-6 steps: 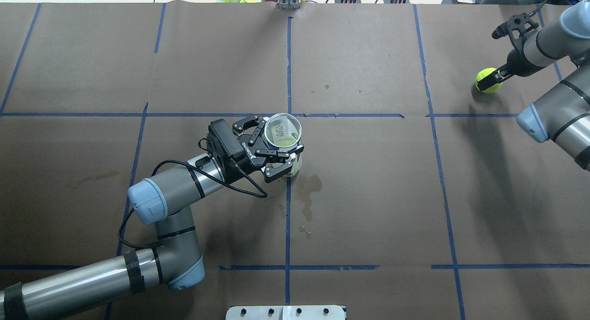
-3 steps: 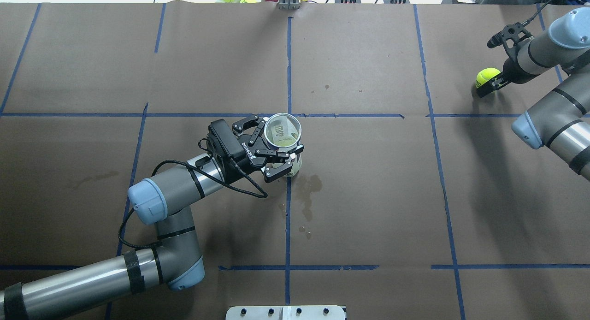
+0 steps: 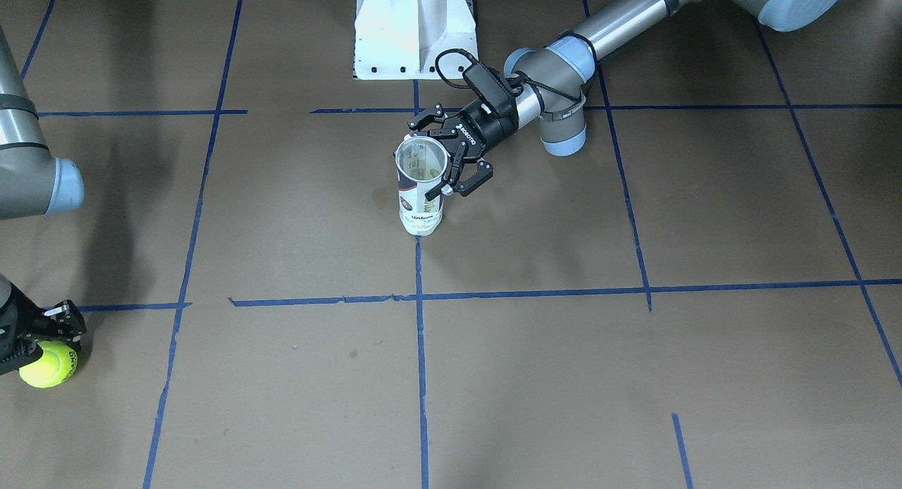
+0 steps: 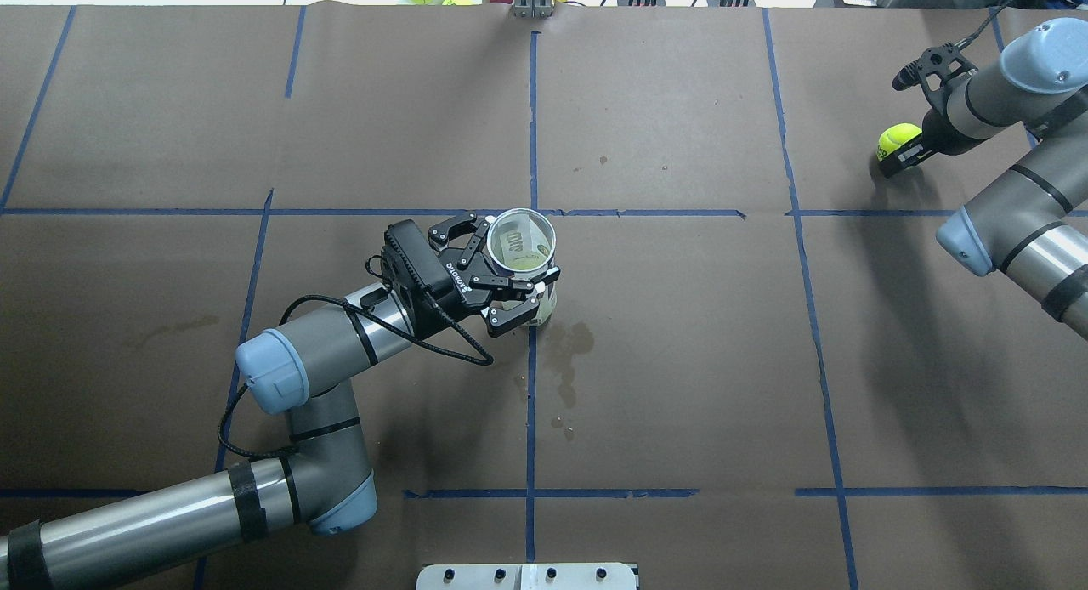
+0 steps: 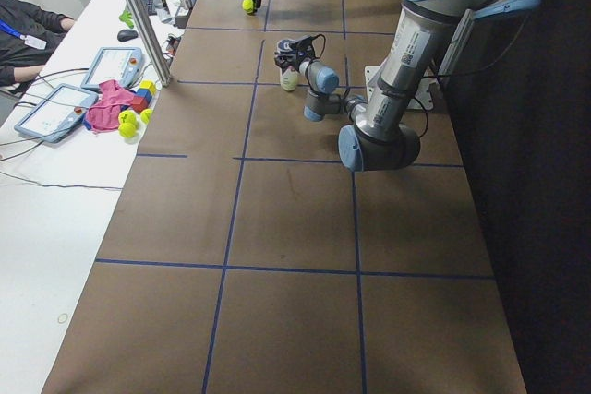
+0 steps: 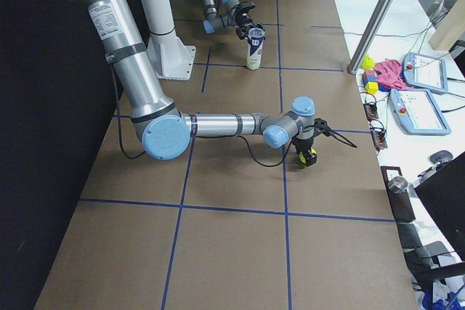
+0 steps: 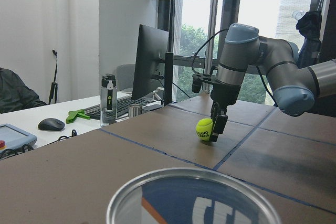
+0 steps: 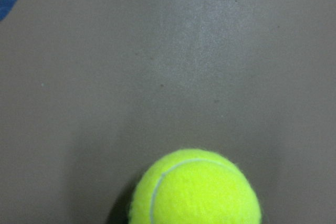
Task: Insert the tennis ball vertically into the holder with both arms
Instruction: 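Carry the second ball with the right gripper above the can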
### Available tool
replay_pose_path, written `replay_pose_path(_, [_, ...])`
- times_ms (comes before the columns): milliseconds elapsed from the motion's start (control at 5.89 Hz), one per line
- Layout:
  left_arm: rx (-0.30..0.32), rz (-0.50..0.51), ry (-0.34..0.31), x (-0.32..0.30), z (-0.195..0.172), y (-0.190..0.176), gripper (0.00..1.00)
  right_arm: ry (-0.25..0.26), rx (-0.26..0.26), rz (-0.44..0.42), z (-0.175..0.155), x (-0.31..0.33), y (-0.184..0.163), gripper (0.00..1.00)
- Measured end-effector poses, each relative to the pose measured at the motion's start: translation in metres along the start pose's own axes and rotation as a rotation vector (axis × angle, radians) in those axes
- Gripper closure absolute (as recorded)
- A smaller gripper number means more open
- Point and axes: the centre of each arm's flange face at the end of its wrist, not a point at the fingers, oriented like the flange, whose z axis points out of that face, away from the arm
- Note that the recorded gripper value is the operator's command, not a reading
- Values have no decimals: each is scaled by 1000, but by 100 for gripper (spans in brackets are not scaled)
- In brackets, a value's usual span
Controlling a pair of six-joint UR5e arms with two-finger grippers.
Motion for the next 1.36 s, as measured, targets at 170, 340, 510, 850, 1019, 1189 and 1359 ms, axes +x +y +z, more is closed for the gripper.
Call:
replay_pose_path(170, [0,0,0,0,0,0,12,-8,37,-10,-17,-8,-13,79])
replay_pose_path(340, [0,0,0,0,0,0,12,-22,81,-10,-40,-19,-26,82])
replay_pose_path(510, [1,0,0,0,0,0,12,-46,127,21,-65,-35,-38,90])
replay_pose_path(850, [1,-2,1,1,0,0,12,-120,193,111,-111,-96,-57,93])
replay_pose_path(1019, [1,-3,2,2,1,0,12,-149,186,148,-144,-146,-65,93])
replay_pose_path(1189, [2,-3,3,2,1,-1,12,-167,159,191,-190,-207,-71,93])
replay_pose_path(1359, [3,-3,2,3,2,-1,12,-185,133,234,-236,-268,-71,93])
